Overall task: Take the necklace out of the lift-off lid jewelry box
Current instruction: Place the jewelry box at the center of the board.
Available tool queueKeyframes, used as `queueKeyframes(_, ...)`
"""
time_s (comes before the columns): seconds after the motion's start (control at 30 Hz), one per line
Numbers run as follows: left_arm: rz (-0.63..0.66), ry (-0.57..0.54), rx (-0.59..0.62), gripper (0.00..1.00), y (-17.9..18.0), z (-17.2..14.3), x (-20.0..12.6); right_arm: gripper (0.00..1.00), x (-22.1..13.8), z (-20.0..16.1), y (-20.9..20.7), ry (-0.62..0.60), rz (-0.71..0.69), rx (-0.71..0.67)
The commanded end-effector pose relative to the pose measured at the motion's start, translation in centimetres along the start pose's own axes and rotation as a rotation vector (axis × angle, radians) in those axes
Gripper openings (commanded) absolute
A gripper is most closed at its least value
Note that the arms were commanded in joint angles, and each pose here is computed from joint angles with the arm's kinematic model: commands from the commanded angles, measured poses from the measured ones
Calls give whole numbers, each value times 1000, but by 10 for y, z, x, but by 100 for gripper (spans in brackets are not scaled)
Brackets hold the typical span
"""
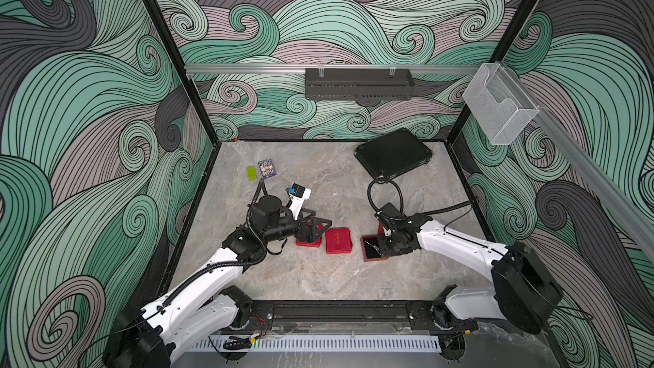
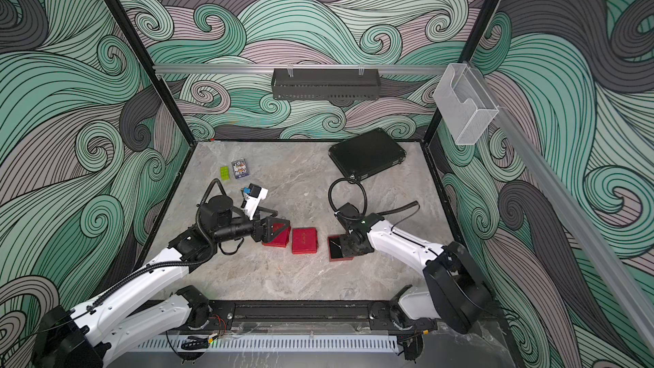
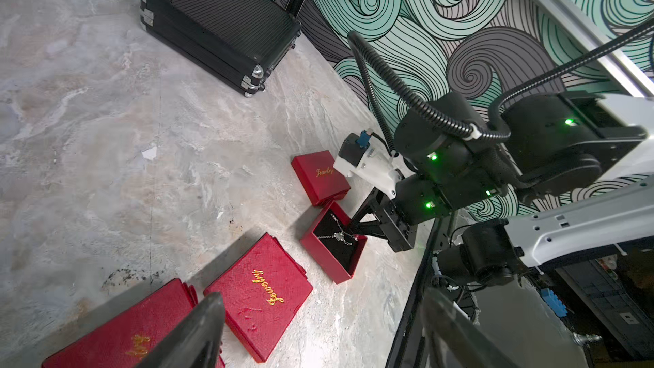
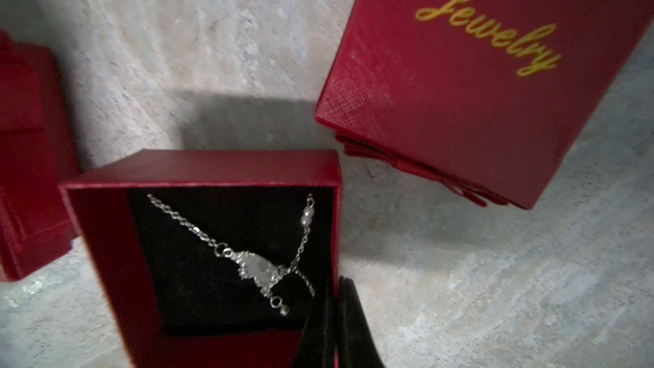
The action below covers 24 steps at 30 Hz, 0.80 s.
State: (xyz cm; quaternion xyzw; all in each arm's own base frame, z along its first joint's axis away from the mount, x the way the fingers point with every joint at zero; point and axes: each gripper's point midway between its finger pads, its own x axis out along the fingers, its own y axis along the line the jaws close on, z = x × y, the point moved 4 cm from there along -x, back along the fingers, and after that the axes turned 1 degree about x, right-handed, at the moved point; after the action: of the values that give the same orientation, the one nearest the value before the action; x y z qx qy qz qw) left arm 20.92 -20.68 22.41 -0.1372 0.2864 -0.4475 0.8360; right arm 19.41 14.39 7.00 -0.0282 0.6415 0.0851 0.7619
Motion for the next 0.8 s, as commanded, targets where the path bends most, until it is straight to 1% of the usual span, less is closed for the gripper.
queueKeyframes(0.0, 27, -14, 31, 85, 2, 3, 0, 23, 0, 2, 4, 21, 15, -7)
queueKeyframes(0.03, 36, -10, 31, 85, 4, 2, 0, 27, -1, 3, 5, 20, 22, -6)
queueKeyframes(0.07, 43, -6, 29, 85, 5, 0, 1, 35, -3, 4, 6, 18, 27, -6)
queueKeyframes(0.1, 47, -1, 27, 85, 7, -2, 2, 41, -6, 4, 7, 17, 28, -7)
queueKeyframes(0.17, 50, 8, 22, 85, 10, -5, 5, 45, -12, 6, 7, 14, 24, -15)
queueKeyframes(0.33, 51, 55, 2, 81, 16, -18, 13, 46, -29, 7, 11, -8, 46, -65)
queueKeyframes(0.43, 49, 90, 3, 77, 19, -27, 19, 43, -36, 8, 18, -25, 81, -100)
queueKeyframes(0.57, 43, 132, 16, 73, 17, -37, 24, 41, -33, 9, 25, -10, 100, -127)
queueKeyframes(0.7, 54, 148, 33, 72, 16, -42, 26, 46, -24, 9, 29, 13, 85, -135)
queueKeyframes(0.77, 56, 150, 39, 72, 14, -43, 25, 49, -19, 9, 29, 25, 53, -127)
